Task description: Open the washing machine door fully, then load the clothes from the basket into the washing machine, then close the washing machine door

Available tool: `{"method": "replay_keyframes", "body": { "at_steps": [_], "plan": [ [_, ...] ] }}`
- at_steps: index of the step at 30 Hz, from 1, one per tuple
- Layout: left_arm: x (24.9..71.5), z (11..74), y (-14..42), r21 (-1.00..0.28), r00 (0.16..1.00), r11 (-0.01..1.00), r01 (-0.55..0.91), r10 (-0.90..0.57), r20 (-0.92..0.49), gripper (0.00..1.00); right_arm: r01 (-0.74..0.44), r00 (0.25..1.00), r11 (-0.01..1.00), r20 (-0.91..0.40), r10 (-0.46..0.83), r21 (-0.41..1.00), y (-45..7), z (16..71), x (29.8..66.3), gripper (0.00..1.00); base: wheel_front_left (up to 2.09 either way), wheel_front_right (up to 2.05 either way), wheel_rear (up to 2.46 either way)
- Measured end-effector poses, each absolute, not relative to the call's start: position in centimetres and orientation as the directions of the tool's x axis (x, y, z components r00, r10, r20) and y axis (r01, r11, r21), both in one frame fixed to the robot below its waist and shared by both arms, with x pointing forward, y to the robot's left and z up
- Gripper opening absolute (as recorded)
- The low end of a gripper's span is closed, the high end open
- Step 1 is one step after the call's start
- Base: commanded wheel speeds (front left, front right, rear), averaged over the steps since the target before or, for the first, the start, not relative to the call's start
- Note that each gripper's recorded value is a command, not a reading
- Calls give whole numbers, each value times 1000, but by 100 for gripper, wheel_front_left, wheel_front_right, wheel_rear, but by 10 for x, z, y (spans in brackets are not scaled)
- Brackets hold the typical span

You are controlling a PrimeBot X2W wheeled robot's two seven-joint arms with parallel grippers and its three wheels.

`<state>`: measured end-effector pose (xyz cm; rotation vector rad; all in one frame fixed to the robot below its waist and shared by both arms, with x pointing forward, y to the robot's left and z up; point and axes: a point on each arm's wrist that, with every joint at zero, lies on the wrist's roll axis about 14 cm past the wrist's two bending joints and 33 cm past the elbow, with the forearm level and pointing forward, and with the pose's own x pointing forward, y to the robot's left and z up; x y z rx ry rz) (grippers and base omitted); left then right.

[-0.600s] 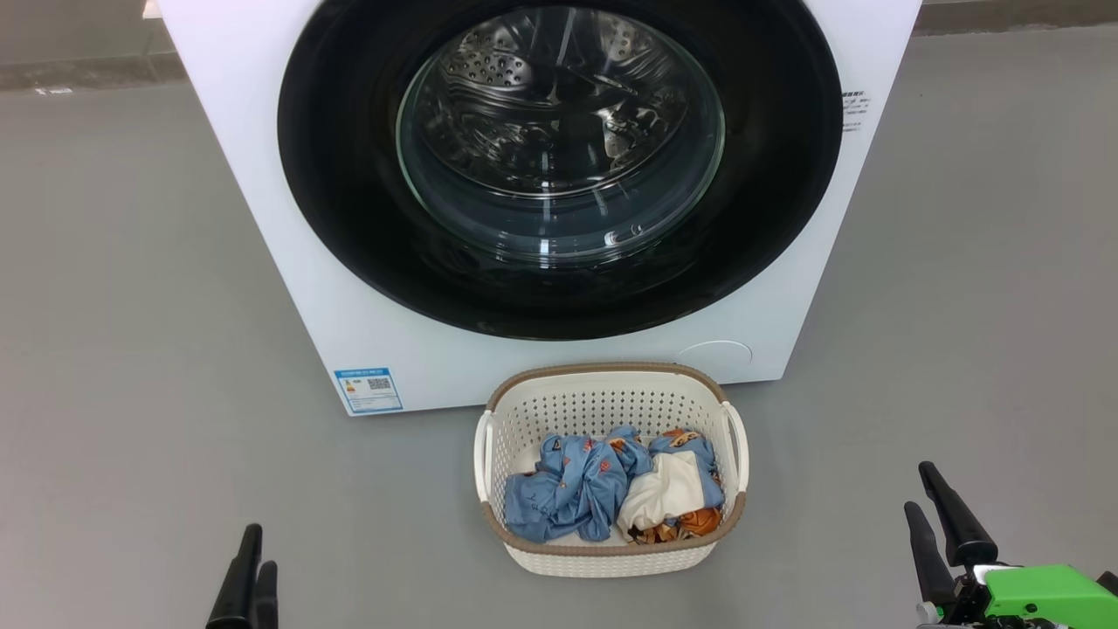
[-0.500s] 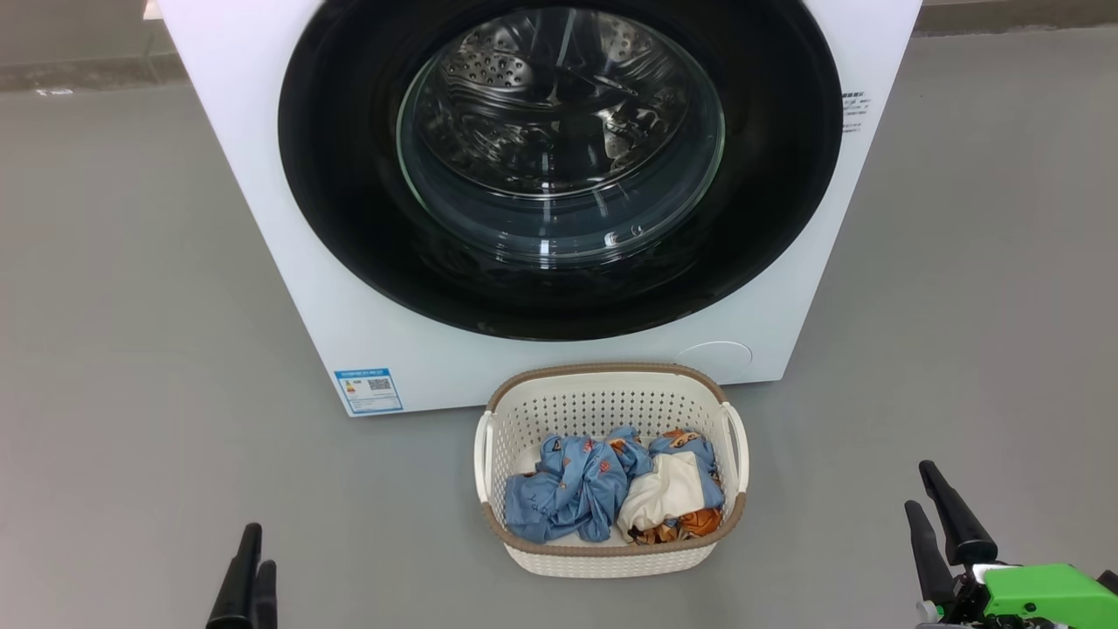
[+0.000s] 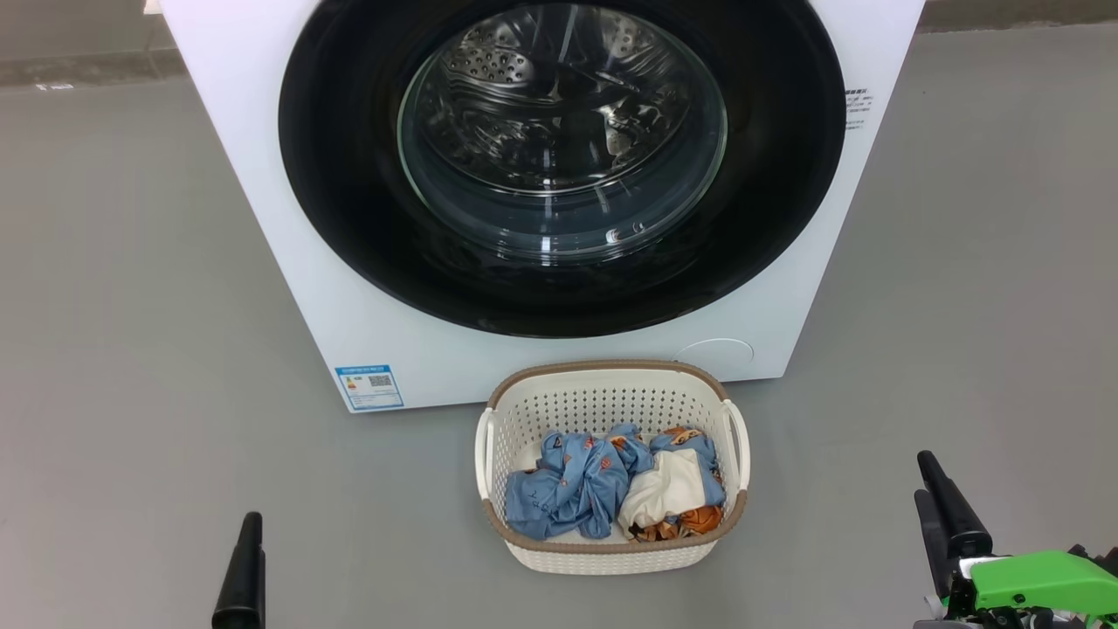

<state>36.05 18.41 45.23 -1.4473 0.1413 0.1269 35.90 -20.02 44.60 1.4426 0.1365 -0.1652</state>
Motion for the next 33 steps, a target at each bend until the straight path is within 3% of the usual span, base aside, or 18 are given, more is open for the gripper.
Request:
{"method": "replay_keyframes", "body": {
  "at_steps": [14,33],
  "plan": [
    [363,461,185,-934,989,330,-141,11,-145,100,150,987,338,-160,2,929,-193,457,369,100,0,0,0],
    [364,472,185,-810,994,579,-95,17,-105,100,74,990,552,-127,58,831,-182,467,376,100,0,0,0]
  ]
}}
